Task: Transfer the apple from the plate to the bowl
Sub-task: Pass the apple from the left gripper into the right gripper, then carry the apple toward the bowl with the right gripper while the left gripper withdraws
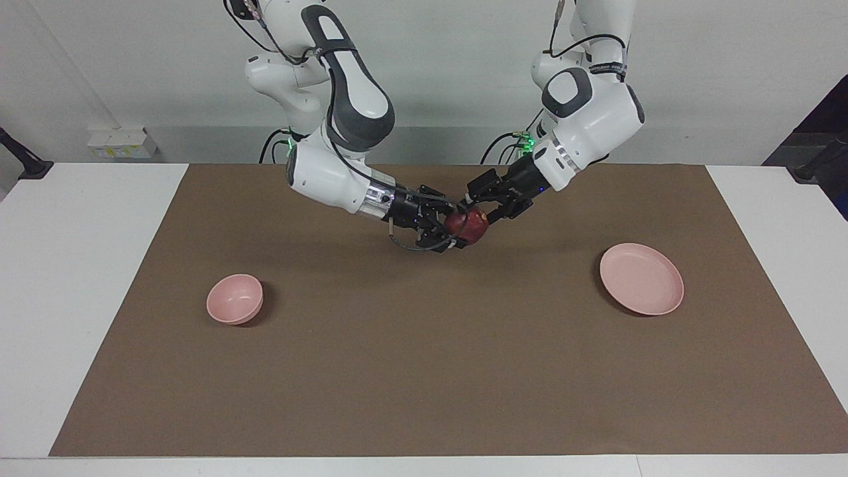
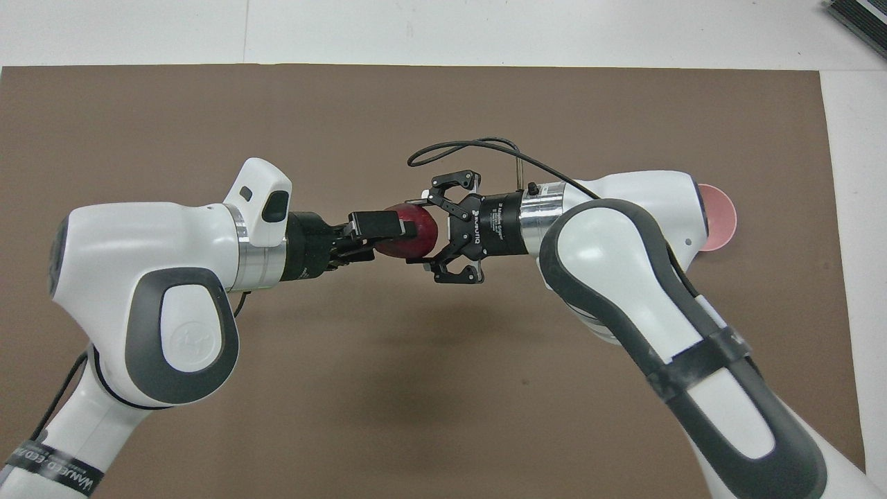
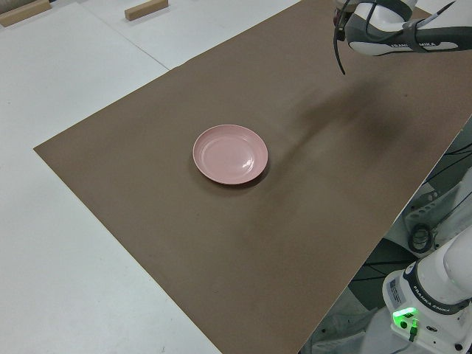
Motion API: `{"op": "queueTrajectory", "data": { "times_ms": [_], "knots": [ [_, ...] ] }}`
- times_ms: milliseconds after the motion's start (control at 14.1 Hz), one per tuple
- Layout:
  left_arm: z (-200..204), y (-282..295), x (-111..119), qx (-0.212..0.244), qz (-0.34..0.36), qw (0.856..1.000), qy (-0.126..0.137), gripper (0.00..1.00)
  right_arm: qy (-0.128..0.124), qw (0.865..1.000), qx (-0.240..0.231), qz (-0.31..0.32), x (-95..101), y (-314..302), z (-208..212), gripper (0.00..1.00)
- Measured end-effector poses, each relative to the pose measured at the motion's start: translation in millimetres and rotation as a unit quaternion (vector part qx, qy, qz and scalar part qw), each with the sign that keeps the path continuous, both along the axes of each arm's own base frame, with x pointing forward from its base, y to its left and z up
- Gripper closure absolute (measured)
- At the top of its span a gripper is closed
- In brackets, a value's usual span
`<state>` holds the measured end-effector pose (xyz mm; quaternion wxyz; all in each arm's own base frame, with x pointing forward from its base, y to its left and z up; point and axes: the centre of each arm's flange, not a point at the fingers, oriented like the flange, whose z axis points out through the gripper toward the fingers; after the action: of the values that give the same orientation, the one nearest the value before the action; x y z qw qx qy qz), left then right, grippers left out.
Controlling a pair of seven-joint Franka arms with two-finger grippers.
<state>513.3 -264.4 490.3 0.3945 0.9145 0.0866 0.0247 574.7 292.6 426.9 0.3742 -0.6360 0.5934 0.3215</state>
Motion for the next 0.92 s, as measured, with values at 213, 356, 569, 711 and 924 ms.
{"op": "queueTrajectory", "data": {
  "times_ms": [213,356,569,711,924],
  "knots": [
    [3.7,18.6,5.7,0.055,-0.027,0.998,-0.017,0.00,-0.010,1.000,-0.025,0.011,1.8,-5.1,-4.0,0.22],
    [2.2,40.4,11.5,0.115,-0.053,0.992,-0.025,0.00,-0.031,0.997,-0.069,0.022,8.4,-20.7,-7.2,0.22],
    [-1.6,72.7,19.8,0.203,-0.079,0.975,-0.038,0.00,-0.054,0.992,-0.115,0.019,27.3,-61.5,-2.3,0.22],
    [-5.8,97.0,24.4,0.246,-0.101,0.963,-0.044,0.00,-0.073,0.985,-0.152,0.032,37.4,-85.4,5.3,0.22],
    [-9.6,142.7,32.7,0.285,-0.143,0.946,-0.060,0.00,-0.103,0.972,-0.201,0.062,46.3,-99.1,26.5,0.22]
  ]
}}
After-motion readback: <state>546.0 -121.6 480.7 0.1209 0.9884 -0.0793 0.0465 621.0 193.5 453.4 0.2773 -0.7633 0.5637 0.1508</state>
